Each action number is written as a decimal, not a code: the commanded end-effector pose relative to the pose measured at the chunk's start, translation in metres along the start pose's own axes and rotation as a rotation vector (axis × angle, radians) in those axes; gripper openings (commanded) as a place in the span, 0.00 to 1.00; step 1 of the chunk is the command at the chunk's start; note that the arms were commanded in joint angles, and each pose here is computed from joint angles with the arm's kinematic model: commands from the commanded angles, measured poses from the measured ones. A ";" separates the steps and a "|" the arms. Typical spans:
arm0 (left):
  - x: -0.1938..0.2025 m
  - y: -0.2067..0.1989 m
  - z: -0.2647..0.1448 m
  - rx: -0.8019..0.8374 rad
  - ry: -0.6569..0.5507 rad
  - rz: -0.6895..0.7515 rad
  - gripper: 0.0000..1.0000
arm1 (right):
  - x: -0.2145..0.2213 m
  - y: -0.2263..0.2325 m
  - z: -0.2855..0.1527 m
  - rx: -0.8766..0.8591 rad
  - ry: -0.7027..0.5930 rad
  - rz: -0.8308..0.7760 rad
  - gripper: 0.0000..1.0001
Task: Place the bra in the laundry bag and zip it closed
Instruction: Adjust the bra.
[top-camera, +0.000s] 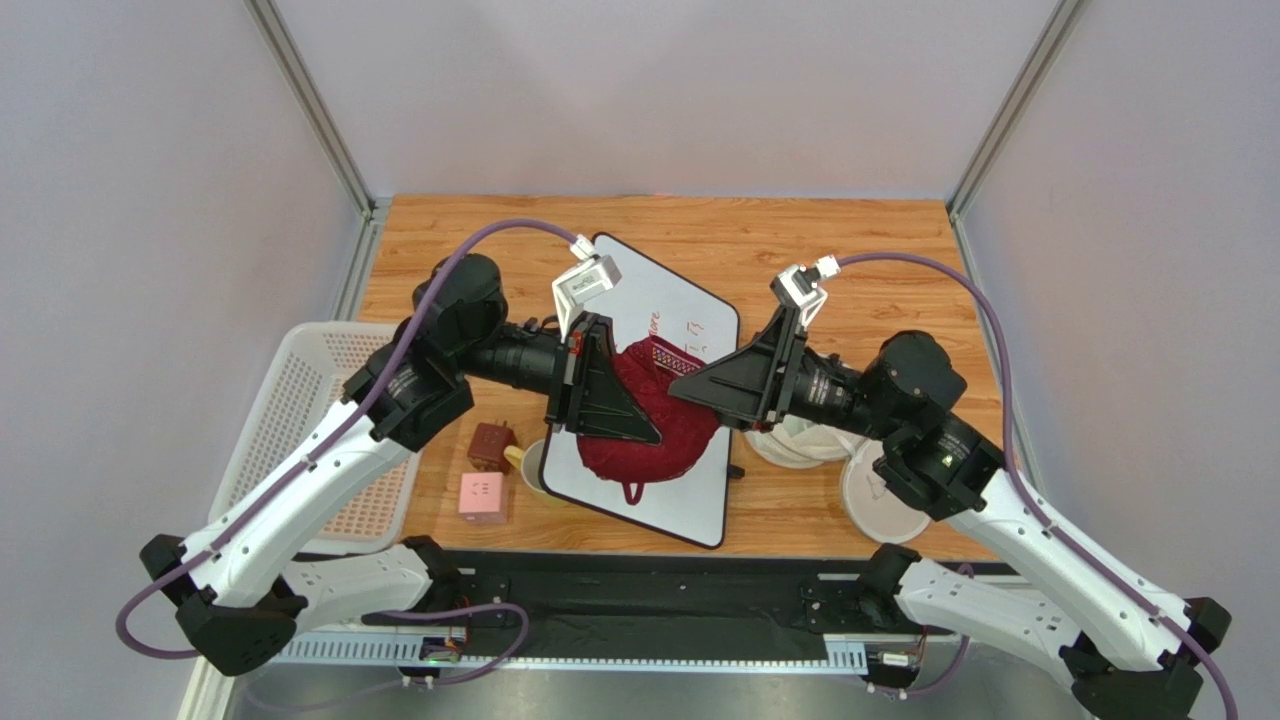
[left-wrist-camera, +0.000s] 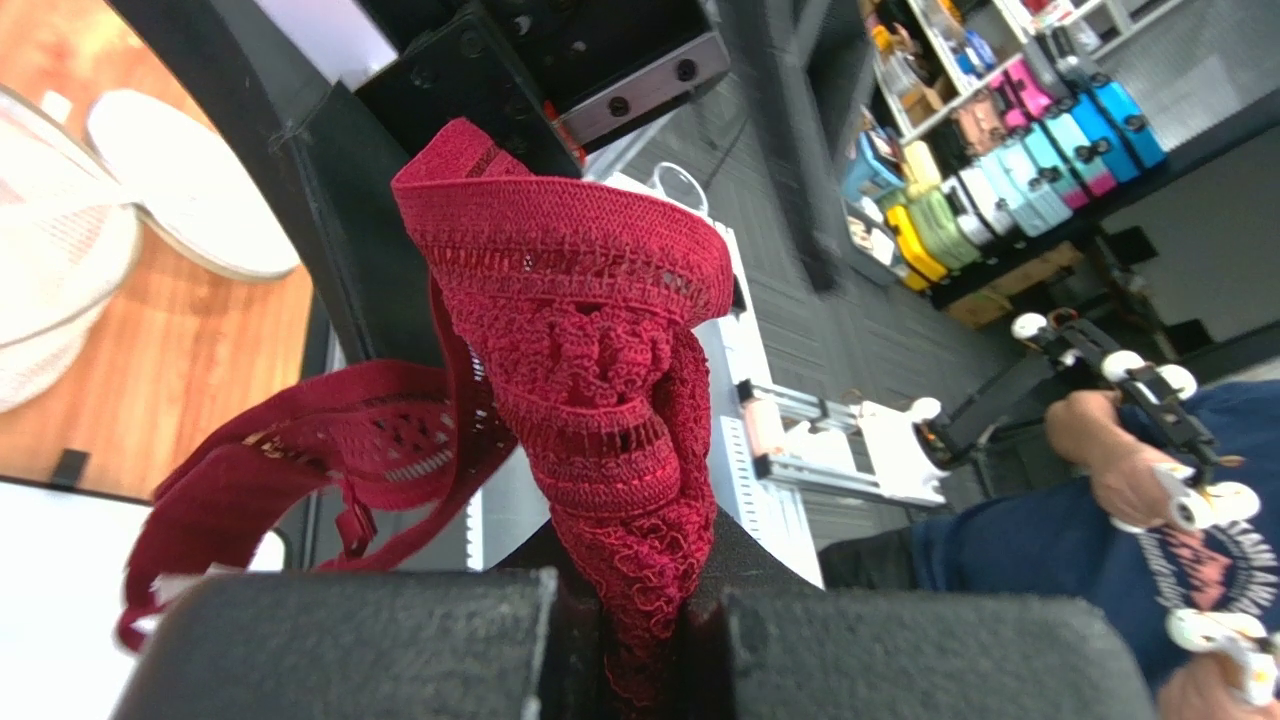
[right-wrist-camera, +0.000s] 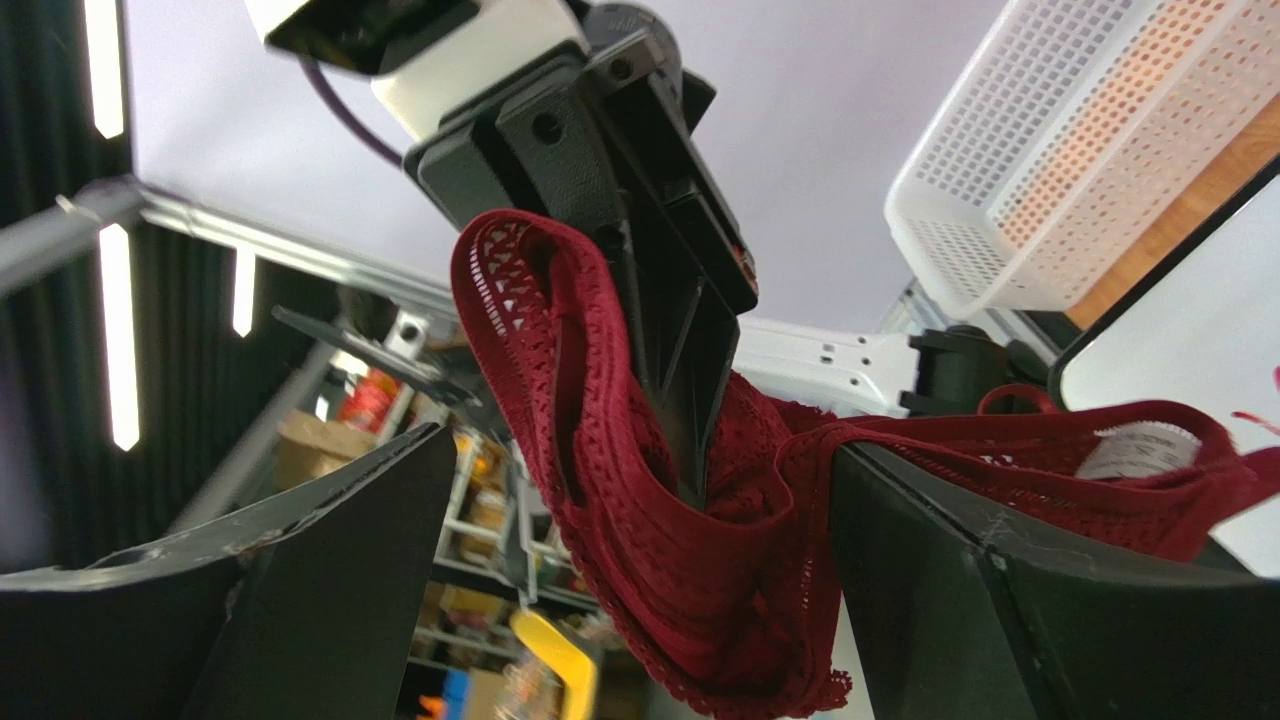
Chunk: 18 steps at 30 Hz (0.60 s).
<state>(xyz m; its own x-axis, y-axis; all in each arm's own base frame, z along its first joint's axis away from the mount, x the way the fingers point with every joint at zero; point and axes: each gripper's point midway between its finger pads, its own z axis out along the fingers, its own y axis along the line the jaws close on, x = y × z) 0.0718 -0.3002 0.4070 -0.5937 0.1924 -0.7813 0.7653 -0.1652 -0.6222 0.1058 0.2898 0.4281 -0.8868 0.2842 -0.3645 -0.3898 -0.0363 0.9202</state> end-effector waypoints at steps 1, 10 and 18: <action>0.001 -0.008 0.003 0.068 0.031 -0.032 0.00 | 0.010 0.029 -0.008 -0.090 0.096 -0.237 0.95; 0.007 0.002 0.010 0.110 0.079 -0.113 0.00 | 0.029 0.029 -0.022 -0.142 0.195 -0.449 0.75; 0.005 0.006 0.015 0.121 0.096 -0.154 0.00 | 0.042 0.023 -0.028 -0.167 0.267 -0.511 0.53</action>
<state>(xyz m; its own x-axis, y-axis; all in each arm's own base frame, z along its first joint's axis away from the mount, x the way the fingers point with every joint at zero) 0.0688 -0.3122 0.3889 -0.6787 0.3236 -0.6593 0.6263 -0.2139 -0.7497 0.0703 0.2828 0.4165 -0.6862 0.0733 -0.7237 -0.7271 -0.0415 0.6853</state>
